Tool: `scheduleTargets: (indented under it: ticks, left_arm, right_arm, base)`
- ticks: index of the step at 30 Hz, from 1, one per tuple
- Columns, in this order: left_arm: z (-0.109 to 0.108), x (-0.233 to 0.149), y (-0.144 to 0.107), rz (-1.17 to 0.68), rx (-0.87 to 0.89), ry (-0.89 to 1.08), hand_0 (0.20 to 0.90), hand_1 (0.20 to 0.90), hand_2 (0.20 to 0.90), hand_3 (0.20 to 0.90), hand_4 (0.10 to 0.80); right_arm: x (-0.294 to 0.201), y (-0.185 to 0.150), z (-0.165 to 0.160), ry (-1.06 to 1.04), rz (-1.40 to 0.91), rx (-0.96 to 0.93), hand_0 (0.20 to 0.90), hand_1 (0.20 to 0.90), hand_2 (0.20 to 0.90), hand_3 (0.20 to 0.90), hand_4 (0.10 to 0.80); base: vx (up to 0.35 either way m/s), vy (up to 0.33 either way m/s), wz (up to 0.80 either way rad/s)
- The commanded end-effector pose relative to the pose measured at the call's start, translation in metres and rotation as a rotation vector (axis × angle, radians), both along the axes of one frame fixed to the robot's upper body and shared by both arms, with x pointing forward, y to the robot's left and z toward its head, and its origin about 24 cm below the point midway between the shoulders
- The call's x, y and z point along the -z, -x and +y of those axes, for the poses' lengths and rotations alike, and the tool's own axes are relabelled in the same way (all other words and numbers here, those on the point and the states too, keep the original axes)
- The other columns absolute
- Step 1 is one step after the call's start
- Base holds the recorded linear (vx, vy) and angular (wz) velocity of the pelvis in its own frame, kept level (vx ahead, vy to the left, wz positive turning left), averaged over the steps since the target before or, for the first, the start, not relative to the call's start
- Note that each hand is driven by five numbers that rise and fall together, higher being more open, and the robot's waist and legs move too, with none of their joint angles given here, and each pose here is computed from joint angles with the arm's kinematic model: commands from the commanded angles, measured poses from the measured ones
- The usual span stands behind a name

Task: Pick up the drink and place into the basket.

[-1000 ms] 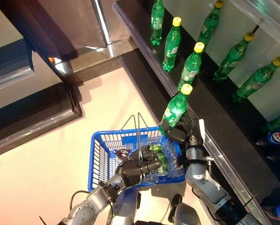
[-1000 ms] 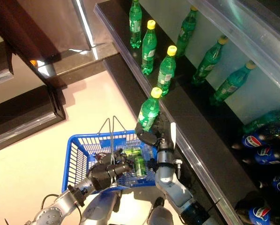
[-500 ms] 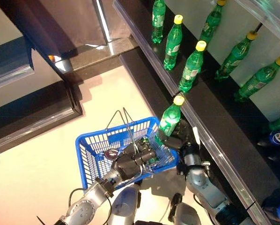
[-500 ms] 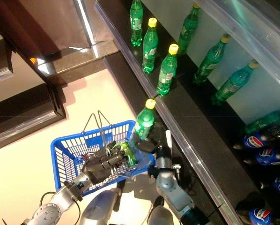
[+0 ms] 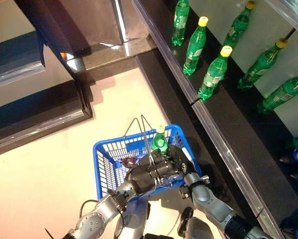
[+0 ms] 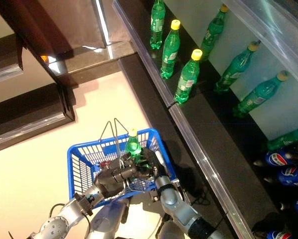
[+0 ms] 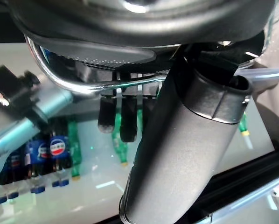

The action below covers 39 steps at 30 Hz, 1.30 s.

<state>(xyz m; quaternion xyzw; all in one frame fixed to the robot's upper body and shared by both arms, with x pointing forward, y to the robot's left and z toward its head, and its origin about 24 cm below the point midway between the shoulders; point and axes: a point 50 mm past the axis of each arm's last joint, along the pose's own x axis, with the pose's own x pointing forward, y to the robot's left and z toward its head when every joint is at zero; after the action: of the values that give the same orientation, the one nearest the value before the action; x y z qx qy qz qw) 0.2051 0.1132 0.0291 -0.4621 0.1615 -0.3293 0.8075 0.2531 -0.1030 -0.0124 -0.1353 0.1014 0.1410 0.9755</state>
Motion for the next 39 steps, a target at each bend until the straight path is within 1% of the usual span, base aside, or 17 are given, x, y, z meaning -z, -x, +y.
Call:
scheduleTargets:
  ticks: [1,5,7,8,10,11,13,17,20,23,26,28,29,32,33,39]
  left_arm:
    - [-0.057,-0.145,0.027,-0.73,0.403,0.579,0.3,0.3,0.3,0.2,0.1]
    - [-0.068,-0.144,0.031,-0.681,0.461,0.607,0.3,0.3,0.3,0.2,0.1]
    - [-0.071,-0.143,0.032,-0.673,0.473,0.61,0.3,0.3,0.3,0.2,0.1]
    - [-0.074,-0.143,0.034,-0.667,0.488,0.614,0.3,0.3,0.3,0.2,0.1]
    - [-0.076,-0.142,0.034,-0.663,0.497,0.615,0.3,0.3,0.3,0.2,0.1]
    - [-0.079,-0.142,0.034,-0.655,0.51,0.613,0.3,0.3,0.3,0.2,0.1]
    - [-0.081,-0.142,0.035,-0.645,0.521,0.613,0.3,0.3,0.3,0.2,0.1]
    - [-0.086,-0.14,0.037,-0.633,0.538,0.615,0.3,0.3,0.3,0.2,0.1]
    - [-0.091,-0.141,0.039,-0.621,0.56,0.623,0.3,0.3,0.3,0.2,0.1]
    - [-0.093,-0.142,0.04,-0.602,0.572,0.64,0.3,0.3,0.3,0.2,0.1]
    - [-0.097,-0.145,0.041,-0.566,0.594,0.681,0.3,0.3,0.3,0.2,0.1]
    - [-0.099,-0.146,0.042,-0.553,0.606,0.692,0.3,0.3,0.3,0.2,0.1]
    - [-0.1,-0.146,0.042,-0.552,0.607,0.692,0.3,0.3,0.3,0.2,0.1]
    - [-0.105,-0.146,0.044,-0.543,0.622,0.687,0.3,0.3,0.3,0.2,0.1]
    - [-0.106,-0.146,0.045,-0.54,0.625,0.685,0.3,0.3,0.3,0.2,0.1]
    - [-0.113,-0.14,0.049,-0.524,0.638,0.692,0.3,0.3,0.3,0.2,0.1]
  right_arm:
    - [-0.035,-0.011,0.044,-0.107,-0.133,-0.195,0.3,0.3,0.3,0.2,0.1]
    - [-0.028,-0.02,0.051,0.036,-0.112,-0.263,0.3,0.3,0.3,0.2,0.1]
    - [-0.027,-0.022,0.053,0.075,-0.114,-0.281,0.3,0.3,0.3,0.2,0.1]
    - [-0.026,-0.025,0.056,0.143,-0.119,-0.314,0.3,0.3,0.3,0.2,0.1]
    - [-0.023,-0.026,0.058,0.199,-0.116,-0.346,0.3,0.3,0.3,0.2,0.1]
    - [-0.02,-0.027,0.06,0.27,-0.12,-0.384,0.3,0.3,0.3,0.2,0.1]
    - [-0.017,-0.027,0.063,0.323,-0.116,-0.42,0.3,0.3,0.3,0.2,0.1]
    - [-0.013,-0.027,0.068,0.396,-0.108,-0.468,0.3,0.3,0.3,0.2,0.1]
    - [-0.006,-0.027,0.074,0.404,-0.082,-0.483,0.3,0.3,0.3,0.2,0.1]
    - [-0.001,-0.027,0.077,0.417,-0.07,-0.491,0.3,0.3,0.3,0.2,0.1]
    - [0.005,-0.026,0.083,0.479,-0.071,-0.527,0.3,0.3,0.3,0.2,0.1]
    - [0.006,-0.026,0.087,0.558,-0.092,-0.585,0.3,0.3,0.3,0.2,0.1]
    - [0.006,-0.026,0.088,0.563,-0.1,-0.589,0.3,0.3,0.3,0.2,0.1]
    - [0.012,-0.022,0.098,0.804,-0.166,-0.778,0.3,0.3,0.3,0.2,0.1]
    - [0.014,-0.02,0.099,0.839,-0.168,-0.806,0.3,0.3,0.3,0.2,0.1]
    - [0.018,-0.018,0.108,0.832,-0.135,-0.831,0.3,0.3,0.3,0.2,0.1]
  base:
    - [0.028,-0.047,0.05]
    - [0.045,-0.048,0.03]
    - [0.039,-0.034,0.03]
    - [0.029,-0.026,0.06]
    - [0.027,-0.029,0.1]
    - [0.025,-0.033,0.12]
    - [0.031,-0.036,0.09]
    - [0.015,-0.018,0.02]
    - [0.034,-0.038,0.02]
    - [0.011,-0.008,0.0]
    - [0.0,0.0,0.0]
    - [0.0,0.0,0.0]
    - [0.0,0.0,0.0]
    - [0.022,-0.041,0.03]
    - [0.023,-0.036,0.02]
    - [0.013,0.002,0.0]
